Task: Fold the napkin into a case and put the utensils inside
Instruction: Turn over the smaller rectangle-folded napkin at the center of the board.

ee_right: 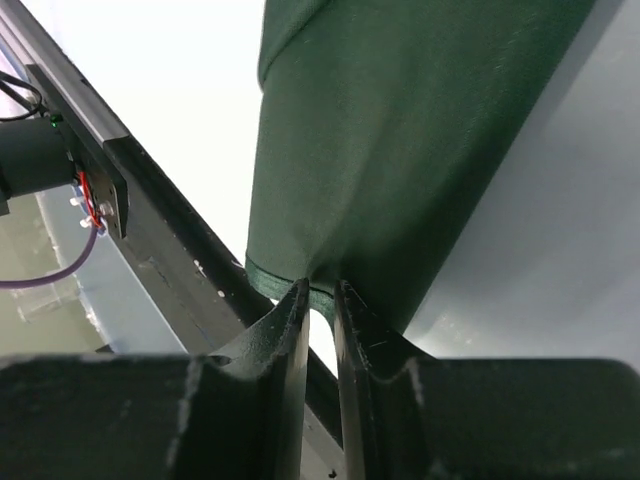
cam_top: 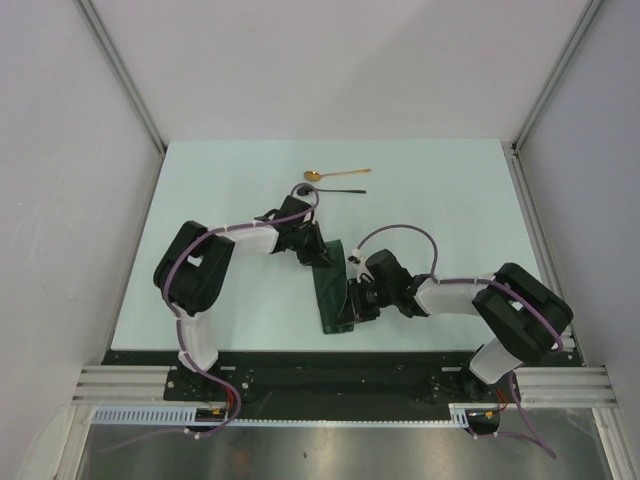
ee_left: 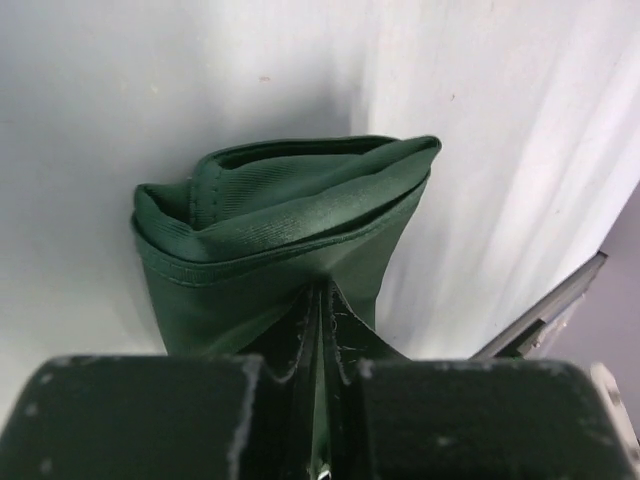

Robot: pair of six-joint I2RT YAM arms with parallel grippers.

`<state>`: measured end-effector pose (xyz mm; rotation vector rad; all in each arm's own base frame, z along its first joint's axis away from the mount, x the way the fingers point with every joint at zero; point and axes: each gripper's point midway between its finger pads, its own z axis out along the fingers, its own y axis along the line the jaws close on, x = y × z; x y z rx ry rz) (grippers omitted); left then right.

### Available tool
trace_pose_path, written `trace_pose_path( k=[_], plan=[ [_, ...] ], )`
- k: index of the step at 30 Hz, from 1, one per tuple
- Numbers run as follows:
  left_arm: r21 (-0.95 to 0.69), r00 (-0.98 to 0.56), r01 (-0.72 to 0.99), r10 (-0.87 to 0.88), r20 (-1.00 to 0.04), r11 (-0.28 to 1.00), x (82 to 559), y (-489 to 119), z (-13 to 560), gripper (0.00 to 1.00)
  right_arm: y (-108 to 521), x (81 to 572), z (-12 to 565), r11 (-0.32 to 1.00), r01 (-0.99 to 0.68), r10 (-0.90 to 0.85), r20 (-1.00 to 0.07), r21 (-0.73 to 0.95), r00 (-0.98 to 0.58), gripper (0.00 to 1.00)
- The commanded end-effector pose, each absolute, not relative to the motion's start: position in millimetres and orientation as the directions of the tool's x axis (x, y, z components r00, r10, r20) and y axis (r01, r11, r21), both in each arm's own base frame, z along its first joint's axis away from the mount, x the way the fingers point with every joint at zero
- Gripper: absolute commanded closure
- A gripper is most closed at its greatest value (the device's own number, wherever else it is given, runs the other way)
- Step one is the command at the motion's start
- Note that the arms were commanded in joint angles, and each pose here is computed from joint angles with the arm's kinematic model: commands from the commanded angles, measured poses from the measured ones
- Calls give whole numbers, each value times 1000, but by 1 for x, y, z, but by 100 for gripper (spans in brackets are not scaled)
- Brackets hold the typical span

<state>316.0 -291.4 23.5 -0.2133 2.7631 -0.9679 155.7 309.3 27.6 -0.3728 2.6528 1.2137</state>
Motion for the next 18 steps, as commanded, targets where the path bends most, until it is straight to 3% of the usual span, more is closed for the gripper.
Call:
trace_pose_path(
  k=[1, 9, 13, 18],
  plan=[
    [-621, -944, -25, -223, -244, 783, 330, -288, 55, 91, 320, 155, 49, 607, -355, -133, -349, 711, -928, 79],
    [-609, -919, 30, -217, -328, 792, 313, -268, 100, 87, 315, 158, 37, 638, -335, -104, -354, 694, -929, 75],
    [-518, -878, 65, -197, -436, 853, 298, -231, 121, 83, 310, 152, 42, 718, -387, -175, -389, 579, -905, 61],
    [-485, -821, 68, -227, -523, 872, 276, -187, 150, 73, 317, 157, 75, 791, -447, -231, -473, 418, -850, 54]
  ],
)
